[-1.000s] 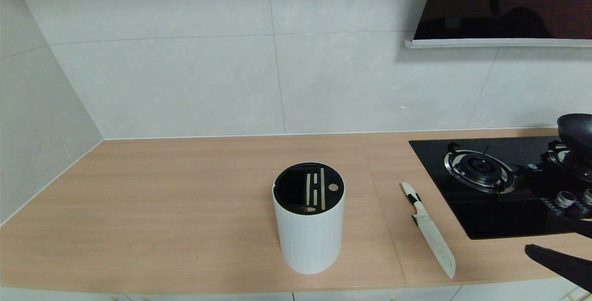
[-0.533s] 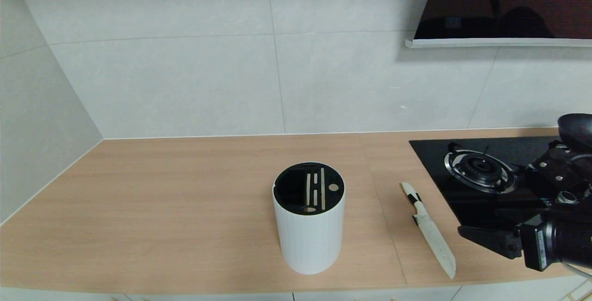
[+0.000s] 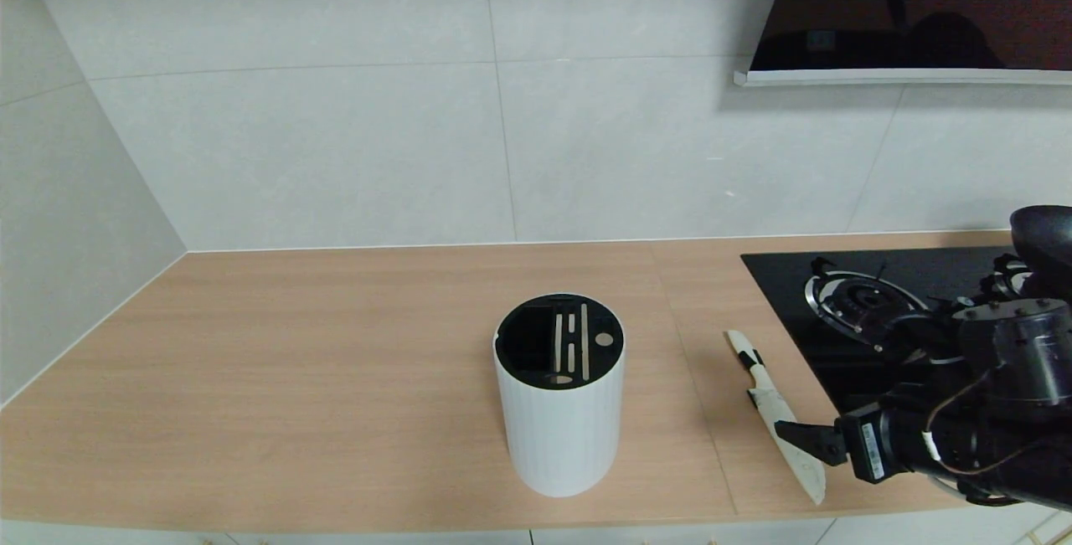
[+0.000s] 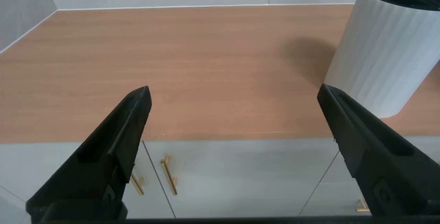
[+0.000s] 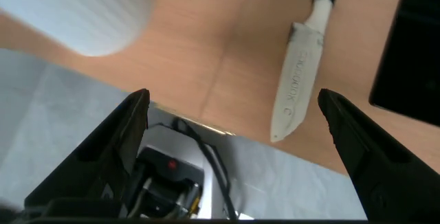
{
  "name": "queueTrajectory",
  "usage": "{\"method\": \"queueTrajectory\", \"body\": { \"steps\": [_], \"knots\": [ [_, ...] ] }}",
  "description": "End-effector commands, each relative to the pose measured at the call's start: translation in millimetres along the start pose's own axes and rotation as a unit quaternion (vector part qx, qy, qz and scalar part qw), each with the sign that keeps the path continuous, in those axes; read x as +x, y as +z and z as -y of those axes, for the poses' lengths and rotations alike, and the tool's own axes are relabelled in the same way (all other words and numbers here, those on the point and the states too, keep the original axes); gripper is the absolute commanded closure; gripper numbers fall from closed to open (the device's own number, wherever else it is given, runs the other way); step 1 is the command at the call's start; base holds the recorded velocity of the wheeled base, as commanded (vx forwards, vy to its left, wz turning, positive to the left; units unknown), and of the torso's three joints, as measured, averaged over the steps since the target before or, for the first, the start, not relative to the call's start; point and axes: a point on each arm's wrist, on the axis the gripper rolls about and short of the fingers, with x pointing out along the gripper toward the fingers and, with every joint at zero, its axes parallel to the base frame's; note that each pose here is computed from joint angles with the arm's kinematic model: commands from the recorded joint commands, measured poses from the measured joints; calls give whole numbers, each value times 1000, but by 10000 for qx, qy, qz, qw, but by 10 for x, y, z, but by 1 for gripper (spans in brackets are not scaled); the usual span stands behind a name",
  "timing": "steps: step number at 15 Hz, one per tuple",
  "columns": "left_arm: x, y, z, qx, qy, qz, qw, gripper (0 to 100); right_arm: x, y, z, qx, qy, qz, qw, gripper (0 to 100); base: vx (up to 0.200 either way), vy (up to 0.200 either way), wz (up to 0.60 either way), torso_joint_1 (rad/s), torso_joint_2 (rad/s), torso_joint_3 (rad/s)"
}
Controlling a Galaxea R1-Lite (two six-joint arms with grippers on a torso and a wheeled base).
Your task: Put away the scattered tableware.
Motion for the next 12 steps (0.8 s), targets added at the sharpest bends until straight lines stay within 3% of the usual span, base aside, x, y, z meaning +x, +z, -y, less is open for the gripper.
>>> {"method": "queueTrajectory", "body": {
  "steps": [1,12],
  "knots": [
    [1,0,0,-1,2,-10,10000,0,315,-140,20,15,-210,-348,9992,0,0,0,0,0,0,0],
    [1,1,0,-1,2,-2,10000,0,1070,-398,129,267,-992,15,9947,0,0,0,0,0,0,0]
  ]
}}
